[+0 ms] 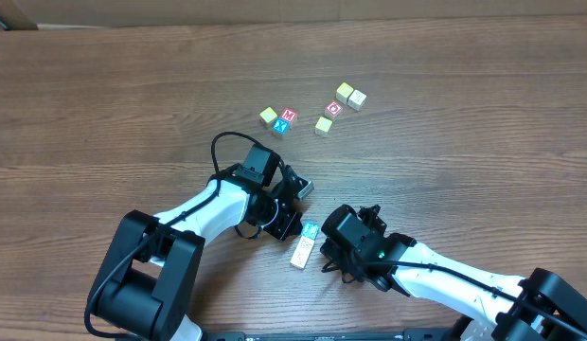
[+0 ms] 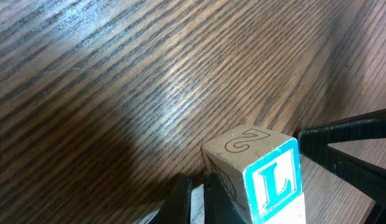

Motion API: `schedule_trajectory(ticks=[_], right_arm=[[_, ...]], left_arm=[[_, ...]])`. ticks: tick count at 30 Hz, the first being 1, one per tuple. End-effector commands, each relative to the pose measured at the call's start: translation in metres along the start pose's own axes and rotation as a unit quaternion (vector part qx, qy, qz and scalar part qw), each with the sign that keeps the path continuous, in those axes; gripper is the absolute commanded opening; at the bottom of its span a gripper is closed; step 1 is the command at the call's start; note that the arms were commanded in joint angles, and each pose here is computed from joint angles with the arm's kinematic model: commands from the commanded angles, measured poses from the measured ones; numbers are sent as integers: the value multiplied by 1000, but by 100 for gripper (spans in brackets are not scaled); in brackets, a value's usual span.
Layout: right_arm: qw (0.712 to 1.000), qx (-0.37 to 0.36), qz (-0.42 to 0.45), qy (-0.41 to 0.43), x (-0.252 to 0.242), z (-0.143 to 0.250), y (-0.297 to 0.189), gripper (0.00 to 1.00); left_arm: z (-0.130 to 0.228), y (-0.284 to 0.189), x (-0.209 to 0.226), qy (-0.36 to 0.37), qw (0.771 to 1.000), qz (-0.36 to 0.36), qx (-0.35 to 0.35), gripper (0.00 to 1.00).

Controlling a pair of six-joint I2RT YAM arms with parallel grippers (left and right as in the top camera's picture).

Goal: Flip 5 blocks

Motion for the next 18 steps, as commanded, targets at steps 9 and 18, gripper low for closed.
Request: schedule_trajectory(ticks=[9, 18], right_arm=[[1000, -2, 13, -4, -7, 0, 4, 4], [1000, -2, 13, -4, -7, 0, 4, 4]], left_arm=[[13, 12, -3, 9, 999, 16, 27, 4], [12, 12, -3, 10, 1000, 16, 24, 4]])
Point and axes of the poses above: each gripper's point midway between its finger pads, its own y axis out along the fingers, its own x axis along the line the jaws close on, z = x × y, the point moved 9 cm from there along -y, back along the fingers, and after that the axes turned 15 degrees about y, right-handed, at the moved point
